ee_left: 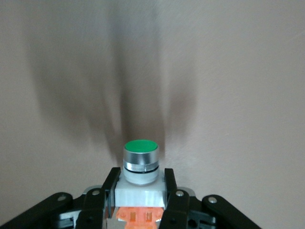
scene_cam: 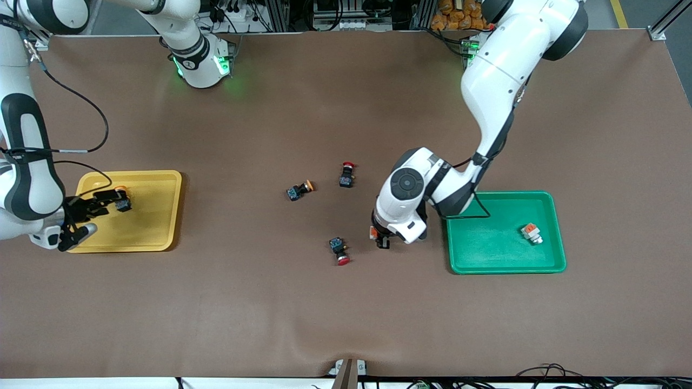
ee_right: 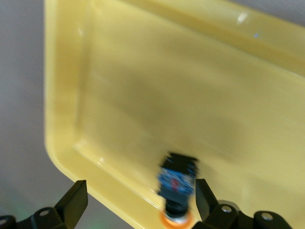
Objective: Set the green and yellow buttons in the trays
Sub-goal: 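Release the blue button in the yellow tray while the left gripper lifts the green button, then place the green button in the green tray while the right gripper grasps a blue button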
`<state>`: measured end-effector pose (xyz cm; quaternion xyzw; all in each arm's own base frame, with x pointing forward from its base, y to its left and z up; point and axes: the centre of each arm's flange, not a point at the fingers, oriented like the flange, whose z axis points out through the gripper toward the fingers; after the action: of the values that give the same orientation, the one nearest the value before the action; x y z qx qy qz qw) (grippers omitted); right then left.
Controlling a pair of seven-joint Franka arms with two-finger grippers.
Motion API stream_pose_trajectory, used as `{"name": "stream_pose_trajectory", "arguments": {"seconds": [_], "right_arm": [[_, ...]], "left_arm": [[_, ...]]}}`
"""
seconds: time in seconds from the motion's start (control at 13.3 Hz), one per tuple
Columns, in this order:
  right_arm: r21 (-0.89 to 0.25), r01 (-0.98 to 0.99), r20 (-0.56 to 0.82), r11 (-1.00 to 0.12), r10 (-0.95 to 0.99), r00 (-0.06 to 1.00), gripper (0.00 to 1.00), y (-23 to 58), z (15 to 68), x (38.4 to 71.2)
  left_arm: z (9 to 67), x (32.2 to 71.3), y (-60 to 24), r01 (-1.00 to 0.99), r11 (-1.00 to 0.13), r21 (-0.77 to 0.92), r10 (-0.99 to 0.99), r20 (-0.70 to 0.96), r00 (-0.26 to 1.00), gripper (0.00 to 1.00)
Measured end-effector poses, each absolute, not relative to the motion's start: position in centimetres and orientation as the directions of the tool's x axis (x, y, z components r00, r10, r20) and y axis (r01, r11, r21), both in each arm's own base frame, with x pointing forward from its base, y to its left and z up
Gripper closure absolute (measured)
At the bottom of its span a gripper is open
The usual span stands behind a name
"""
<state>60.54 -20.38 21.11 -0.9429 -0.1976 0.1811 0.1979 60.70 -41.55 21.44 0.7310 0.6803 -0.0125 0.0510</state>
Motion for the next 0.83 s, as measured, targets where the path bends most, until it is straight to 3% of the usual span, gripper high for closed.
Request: {"name": "stream_pose_trajectory", "arguments": {"seconds": [0.23,0.45,0.83], "right_arm": [[-0.495,0.21,-0.288,-0.843,0.388,0.875,0.0,-17.1,21.7,61.1],[-0.471,0.057,-0.4,-0.88,0.27,0.876,0.0,-11.9,25.0,61.9],[-0.35,-0.129,-0.505,-0.928,0.071,0.86,0.0,-1.7,31.1,62.9]], "left_arm": [[26.4,62.8,-37.2,0.992,-0.126,0.025,0.991,-0.033,0.127,0.59],[29.8,64.6,-30.5,0.965,-0.257,-0.045,0.966,0.018,0.258,0.59],[26.4,65.2,-18.7,0.891,-0.424,-0.16,0.903,-0.004,0.429,0.59]]}}
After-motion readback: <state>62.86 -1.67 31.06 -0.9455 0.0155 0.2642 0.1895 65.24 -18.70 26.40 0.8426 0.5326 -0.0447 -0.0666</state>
